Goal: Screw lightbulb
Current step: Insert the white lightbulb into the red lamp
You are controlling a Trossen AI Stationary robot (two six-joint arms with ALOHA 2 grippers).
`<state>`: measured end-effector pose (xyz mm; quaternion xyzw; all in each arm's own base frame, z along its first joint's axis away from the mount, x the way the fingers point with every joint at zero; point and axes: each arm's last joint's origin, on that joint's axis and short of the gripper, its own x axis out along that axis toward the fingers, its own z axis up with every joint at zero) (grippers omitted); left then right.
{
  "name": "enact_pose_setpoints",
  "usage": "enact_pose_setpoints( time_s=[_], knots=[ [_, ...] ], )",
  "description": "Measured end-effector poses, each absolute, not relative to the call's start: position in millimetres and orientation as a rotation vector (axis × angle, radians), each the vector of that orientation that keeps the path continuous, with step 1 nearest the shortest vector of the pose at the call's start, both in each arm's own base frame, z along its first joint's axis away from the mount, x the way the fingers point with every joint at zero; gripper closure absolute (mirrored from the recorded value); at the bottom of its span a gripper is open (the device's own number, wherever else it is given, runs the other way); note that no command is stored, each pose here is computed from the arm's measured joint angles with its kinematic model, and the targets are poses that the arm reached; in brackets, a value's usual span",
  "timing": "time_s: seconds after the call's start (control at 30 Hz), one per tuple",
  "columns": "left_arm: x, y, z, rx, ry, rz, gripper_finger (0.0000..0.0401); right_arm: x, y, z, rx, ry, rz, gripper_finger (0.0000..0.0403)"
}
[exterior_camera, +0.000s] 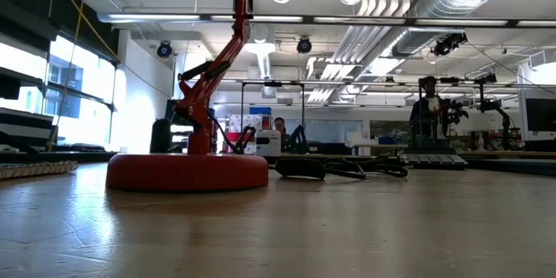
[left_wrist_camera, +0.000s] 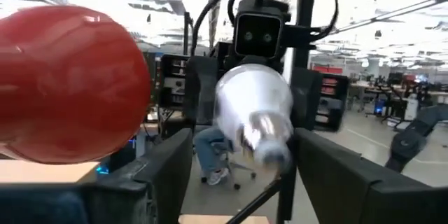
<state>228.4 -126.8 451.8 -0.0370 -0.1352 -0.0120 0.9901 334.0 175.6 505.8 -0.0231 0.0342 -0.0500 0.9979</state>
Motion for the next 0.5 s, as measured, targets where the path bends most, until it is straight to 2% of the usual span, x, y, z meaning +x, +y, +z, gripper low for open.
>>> enact_pose_setpoints(
  time_s=[0.17,0.33,0.5],
  knots=[
    [201,-124,459,-0.088,-0.228,0.059,0.016,314,186,517,-0.069,0.087,-0.07,0.0151],
    [173,-114,471,-0.139,-0.243,0.129,0.0159,289,200,518,-0.137,0.142,-0.194,0.0151],
    [174,-107,472,-0.136,-0.242,0.154,0.016,275,208,513,-0.158,0.179,-0.277,0.0151]
  ],
)
